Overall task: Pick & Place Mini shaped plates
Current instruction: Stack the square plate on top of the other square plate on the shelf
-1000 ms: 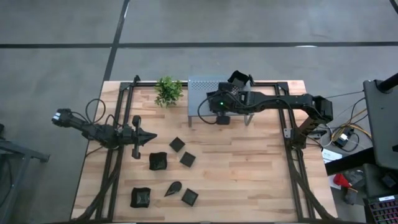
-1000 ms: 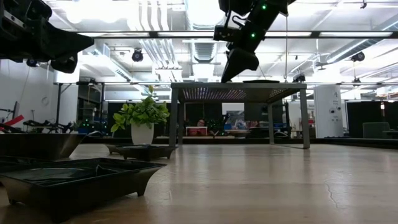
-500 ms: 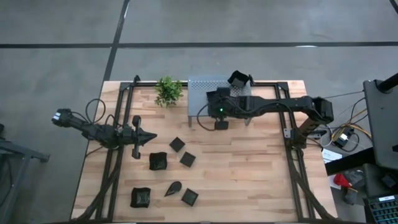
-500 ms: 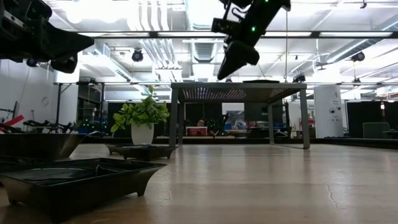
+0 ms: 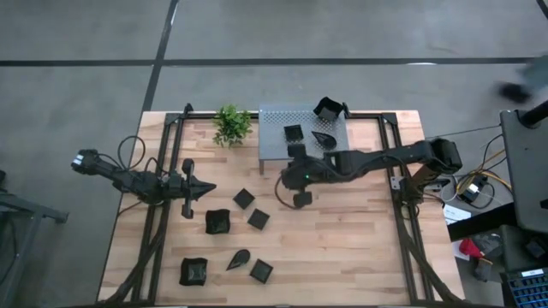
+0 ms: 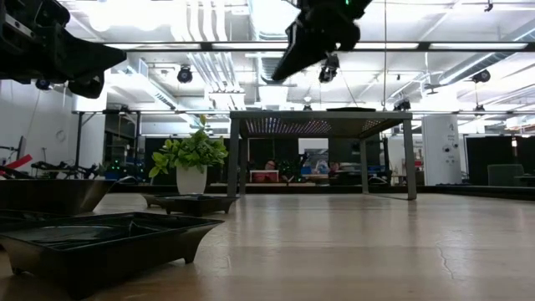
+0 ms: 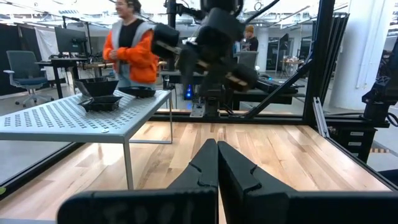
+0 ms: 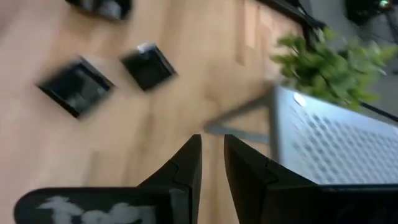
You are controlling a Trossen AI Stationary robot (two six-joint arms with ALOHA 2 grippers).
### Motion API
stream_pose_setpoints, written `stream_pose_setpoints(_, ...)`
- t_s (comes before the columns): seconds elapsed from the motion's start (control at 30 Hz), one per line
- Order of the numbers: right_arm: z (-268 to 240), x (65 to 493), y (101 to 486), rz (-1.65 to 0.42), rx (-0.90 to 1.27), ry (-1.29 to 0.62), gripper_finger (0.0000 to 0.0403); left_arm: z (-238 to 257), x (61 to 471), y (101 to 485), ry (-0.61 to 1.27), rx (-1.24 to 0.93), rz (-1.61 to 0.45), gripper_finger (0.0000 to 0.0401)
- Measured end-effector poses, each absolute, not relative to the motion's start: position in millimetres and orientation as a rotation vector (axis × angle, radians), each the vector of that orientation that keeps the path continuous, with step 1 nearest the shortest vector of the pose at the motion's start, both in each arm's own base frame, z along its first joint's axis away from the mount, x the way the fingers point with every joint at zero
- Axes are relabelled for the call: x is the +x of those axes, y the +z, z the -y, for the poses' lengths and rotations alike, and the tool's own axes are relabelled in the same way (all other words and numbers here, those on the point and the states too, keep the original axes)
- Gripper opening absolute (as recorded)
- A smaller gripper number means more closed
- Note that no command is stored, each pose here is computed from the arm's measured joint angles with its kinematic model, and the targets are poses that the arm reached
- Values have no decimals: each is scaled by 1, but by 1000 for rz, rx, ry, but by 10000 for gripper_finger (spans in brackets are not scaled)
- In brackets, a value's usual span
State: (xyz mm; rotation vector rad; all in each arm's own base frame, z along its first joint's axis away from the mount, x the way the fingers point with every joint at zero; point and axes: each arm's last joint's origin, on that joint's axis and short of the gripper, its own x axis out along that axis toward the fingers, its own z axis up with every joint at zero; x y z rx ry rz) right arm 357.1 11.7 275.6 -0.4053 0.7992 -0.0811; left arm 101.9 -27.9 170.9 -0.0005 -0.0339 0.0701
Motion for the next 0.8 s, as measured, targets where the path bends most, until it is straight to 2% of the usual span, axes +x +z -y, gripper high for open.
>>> stream_pose_setpoints(0.1, -21, 360, 273, -778, -369, -43, 65, 28, 102, 171, 70, -1, 34, 0)
stream_pose_setpoints(0.23, -35, 368, 259, -793, -353, 100, 60, 28, 102, 171, 70, -1, 34, 0)
stream_pose_setpoints(0.57, -80, 389, 205, -825, -533, 282, 52, 28, 102, 171, 70, 0, 34, 0)
stream_pose_setpoints(0.8, -92, 402, 184, -824, -591, 321, 52, 28, 102, 171, 70, 0, 33, 0)
